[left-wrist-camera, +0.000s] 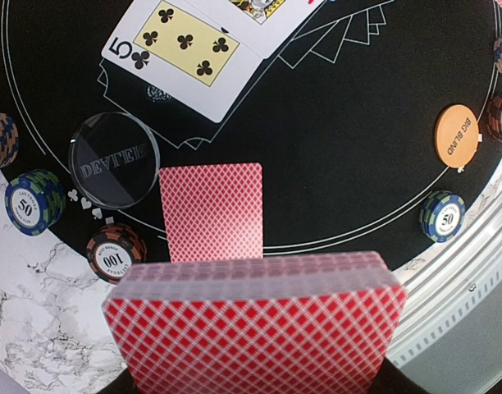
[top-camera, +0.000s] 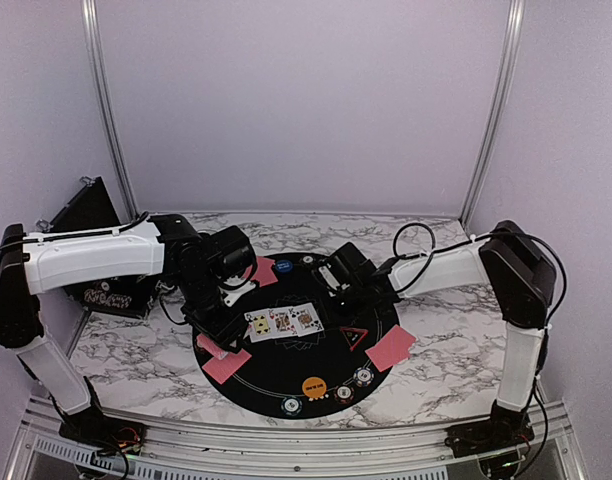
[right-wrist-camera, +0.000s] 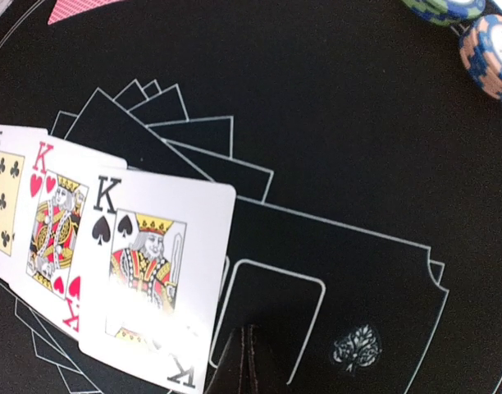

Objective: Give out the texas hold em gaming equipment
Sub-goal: Adjust the poker card in the community card area.

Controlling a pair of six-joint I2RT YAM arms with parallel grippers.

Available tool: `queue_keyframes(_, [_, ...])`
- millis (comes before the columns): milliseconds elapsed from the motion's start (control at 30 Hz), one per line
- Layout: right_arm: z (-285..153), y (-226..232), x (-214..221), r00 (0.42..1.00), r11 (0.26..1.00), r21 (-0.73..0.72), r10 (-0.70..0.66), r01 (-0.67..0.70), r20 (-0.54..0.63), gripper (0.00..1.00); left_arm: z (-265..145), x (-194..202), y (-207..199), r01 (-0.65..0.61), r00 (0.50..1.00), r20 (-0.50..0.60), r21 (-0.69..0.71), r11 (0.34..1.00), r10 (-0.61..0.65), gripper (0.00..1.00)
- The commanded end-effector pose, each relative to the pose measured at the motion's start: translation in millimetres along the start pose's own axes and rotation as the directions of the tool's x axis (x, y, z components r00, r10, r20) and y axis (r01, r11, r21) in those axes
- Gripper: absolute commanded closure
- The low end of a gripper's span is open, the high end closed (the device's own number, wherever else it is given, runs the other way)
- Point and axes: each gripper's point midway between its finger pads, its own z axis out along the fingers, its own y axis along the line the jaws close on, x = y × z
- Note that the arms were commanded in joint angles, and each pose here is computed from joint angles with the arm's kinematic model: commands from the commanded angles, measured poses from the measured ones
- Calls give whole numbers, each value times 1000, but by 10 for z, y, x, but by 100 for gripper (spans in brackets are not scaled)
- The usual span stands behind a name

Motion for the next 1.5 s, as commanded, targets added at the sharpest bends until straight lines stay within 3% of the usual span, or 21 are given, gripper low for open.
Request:
queue_keyframes(0, [-108,120,161,999,1000,-9,-15,14,-49,99,-88,-26,-2,-9,999,33,10,1000,8,41])
queue_keyframes(600, [67,268,239,997,1000,-24,-15,13,-75,99,-119,-25,-4,-7,999,43,13,1000,7,41])
queue_keyframes(1000, [-243,201,-31,999,996,-84,41,-40,4,96,-123,-73,-26,-13,999,46,19,1000,13,41])
queue_keyframes(1233, [-560,651,-253,994,929,-361,98,-77,40,80,-117,-85,-41,-18,999,39,21,1000,17,41])
queue_keyframes(1467, [-883,1165,-378,981,724,-674,192,-144,-3,54,-115,-117,-56,-23,999,34,19,1000,22,41])
